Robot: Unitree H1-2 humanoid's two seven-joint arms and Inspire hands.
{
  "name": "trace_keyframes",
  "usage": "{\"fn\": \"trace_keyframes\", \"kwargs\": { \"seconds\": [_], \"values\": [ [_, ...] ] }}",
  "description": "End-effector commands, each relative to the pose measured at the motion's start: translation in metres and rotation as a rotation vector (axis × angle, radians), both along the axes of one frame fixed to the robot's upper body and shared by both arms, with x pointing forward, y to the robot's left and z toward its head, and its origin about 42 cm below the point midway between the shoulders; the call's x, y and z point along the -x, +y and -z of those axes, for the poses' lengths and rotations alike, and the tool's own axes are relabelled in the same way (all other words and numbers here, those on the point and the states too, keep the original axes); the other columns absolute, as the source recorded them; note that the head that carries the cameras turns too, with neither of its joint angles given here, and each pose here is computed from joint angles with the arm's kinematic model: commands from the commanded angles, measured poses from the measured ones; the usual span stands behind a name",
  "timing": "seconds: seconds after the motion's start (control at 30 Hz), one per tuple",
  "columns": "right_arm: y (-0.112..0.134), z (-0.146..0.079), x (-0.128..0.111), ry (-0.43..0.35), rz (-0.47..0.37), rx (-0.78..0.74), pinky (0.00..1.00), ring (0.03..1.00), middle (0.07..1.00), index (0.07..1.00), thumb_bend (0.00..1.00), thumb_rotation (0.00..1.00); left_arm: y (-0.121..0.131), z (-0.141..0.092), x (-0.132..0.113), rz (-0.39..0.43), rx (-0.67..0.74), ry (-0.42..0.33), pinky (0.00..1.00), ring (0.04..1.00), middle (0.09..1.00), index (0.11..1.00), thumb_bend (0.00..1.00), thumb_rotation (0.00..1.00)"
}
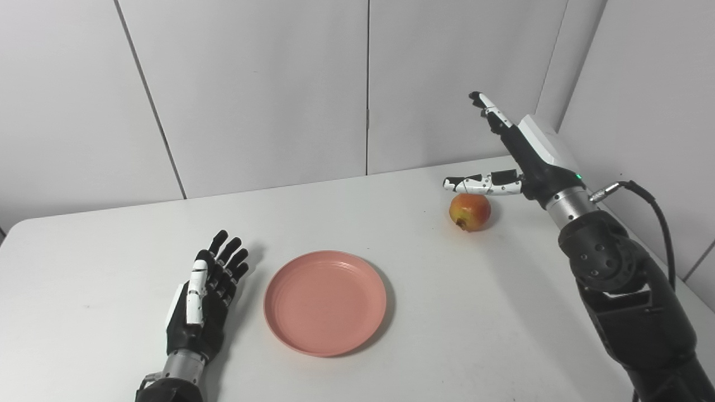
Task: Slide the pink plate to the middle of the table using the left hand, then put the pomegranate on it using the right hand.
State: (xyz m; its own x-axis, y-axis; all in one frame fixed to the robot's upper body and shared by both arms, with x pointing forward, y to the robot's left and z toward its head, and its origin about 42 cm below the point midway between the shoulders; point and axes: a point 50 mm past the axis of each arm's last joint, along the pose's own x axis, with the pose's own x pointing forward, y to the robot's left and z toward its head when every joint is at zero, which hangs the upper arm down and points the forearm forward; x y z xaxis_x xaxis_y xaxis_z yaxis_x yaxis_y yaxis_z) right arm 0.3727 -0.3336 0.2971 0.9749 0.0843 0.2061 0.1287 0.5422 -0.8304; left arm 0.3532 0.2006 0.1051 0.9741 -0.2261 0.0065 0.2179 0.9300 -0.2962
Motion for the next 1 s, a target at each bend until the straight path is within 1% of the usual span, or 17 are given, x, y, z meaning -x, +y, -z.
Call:
{"fn": "trace_keyframes", "kwargs": {
  "seconds": [0.0,0.13,0.3,0.53,0.7,0.83,0.97],
  "values": [
    [-0.007,-0.030,-0.008,-0.062,0.007,0.046,0.85,0.926,0.962,0.975,0.94,0.37,0.009,0.019,0.007,-0.004,-0.016,0.090,0.95,0.924,0.930,0.923,0.37,1.00],
    [-0.015,-0.029,-0.014,-0.001,0.018,0.079,0.86,0.928,0.958,0.967,0.98,0.38,0.010,0.019,0.007,-0.001,-0.019,0.088,0.96,0.931,0.935,0.926,0.36,1.00],
    [-0.023,-0.022,-0.022,0.026,0.032,0.080,0.85,0.920,0.952,0.959,1.00,0.39,0.012,0.019,0.007,-0.001,-0.014,0.088,0.95,0.930,0.936,0.927,0.36,1.00],
    [-0.026,-0.010,-0.037,0.085,0.066,0.091,0.85,0.928,0.960,0.972,1.00,0.49,0.012,0.018,0.008,0.004,-0.016,0.092,0.96,0.937,0.942,0.934,0.36,1.00],
    [-0.026,-0.002,-0.050,0.123,0.068,0.076,0.84,0.926,0.966,0.979,1.00,0.50,0.012,0.018,0.009,0.002,-0.016,0.095,0.96,0.934,0.939,0.930,0.36,1.00],
    [-0.023,0.001,-0.060,0.147,0.074,0.093,0.85,0.931,0.965,0.978,1.00,0.50,0.014,0.017,0.009,0.004,-0.015,0.092,0.96,0.935,0.939,0.931,0.36,1.00],
    [-0.022,0.006,-0.068,0.171,0.086,0.097,0.86,0.934,0.965,0.975,1.00,0.48,0.015,0.016,0.009,0.006,-0.023,0.090,0.95,0.933,0.940,0.933,0.36,1.00]
  ]
}}
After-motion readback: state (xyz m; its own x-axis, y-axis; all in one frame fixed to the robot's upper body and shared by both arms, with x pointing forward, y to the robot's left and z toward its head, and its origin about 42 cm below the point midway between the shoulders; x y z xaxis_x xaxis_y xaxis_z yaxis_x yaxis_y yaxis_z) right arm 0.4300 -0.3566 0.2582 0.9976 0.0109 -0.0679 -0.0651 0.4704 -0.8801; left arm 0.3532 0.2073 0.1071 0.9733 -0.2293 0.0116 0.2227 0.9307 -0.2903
